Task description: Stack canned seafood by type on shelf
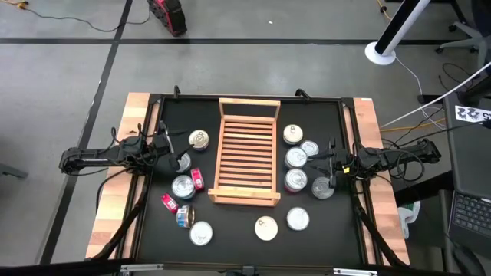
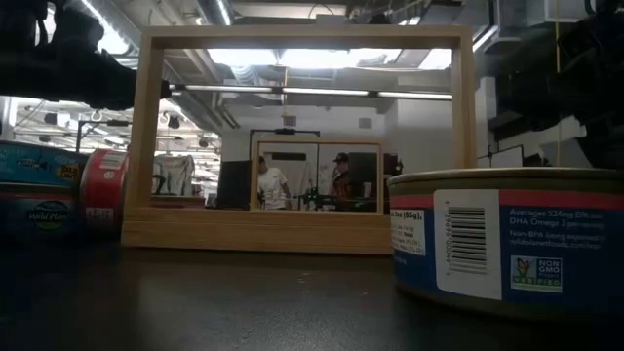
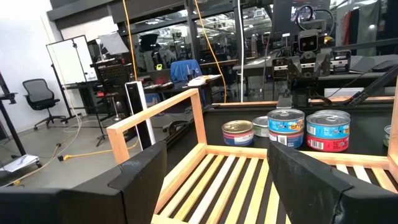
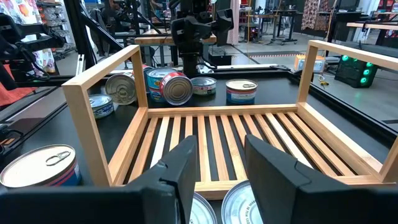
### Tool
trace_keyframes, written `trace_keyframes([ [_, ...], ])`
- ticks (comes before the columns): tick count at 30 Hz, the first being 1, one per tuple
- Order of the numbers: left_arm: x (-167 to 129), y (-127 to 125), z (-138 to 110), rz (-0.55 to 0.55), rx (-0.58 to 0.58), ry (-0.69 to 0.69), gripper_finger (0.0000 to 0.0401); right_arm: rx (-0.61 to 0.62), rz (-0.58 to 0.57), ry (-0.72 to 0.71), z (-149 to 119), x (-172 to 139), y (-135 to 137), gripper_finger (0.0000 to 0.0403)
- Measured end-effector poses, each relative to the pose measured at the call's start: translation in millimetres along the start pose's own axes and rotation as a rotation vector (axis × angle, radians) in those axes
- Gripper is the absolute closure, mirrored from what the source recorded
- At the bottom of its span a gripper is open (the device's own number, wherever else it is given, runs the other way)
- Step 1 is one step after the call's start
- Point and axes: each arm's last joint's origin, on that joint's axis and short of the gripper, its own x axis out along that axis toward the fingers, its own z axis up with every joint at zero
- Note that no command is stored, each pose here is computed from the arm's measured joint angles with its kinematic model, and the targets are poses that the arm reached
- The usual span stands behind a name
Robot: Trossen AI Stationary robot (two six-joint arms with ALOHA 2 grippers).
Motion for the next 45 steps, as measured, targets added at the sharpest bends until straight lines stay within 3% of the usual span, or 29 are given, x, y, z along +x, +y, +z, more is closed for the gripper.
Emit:
trace_keyframes([
  [17, 0.0, 0.0, 0.0, -0.001, -0.006, 0.0, 0.0126, 0.0, 0.0, 0.0, 0.0, 0.0, 0.0, 0.0267],
  [23, 0.0, -0.1, 0.0, -0.001, -0.161, 0.0, 0.0126, 0.0, 0.0, 0.0, -0.1, 0.0, 0.0, 0.0267],
  [30, 0.0, -0.1, 0.1, -0.001, -0.22, -0.002, 0.0126, 0.01, 0.001, -0.033, 2.5, 0.2, 0.2, 0.0267],
  [39, 0.0, 0.1, 0.5, 0.002, -0.488, -0.005, 0.0126, 0.012, -0.009, -0.039, 3.0, 0.2, -0.1, 0.0267],
  [45, 0.0, 1.2, 0.2, 0.042, -0.535, -0.009, 0.0126, 0.012, -0.008, -0.039, 3.1, 0.2, -0.1, 0.0267],
])
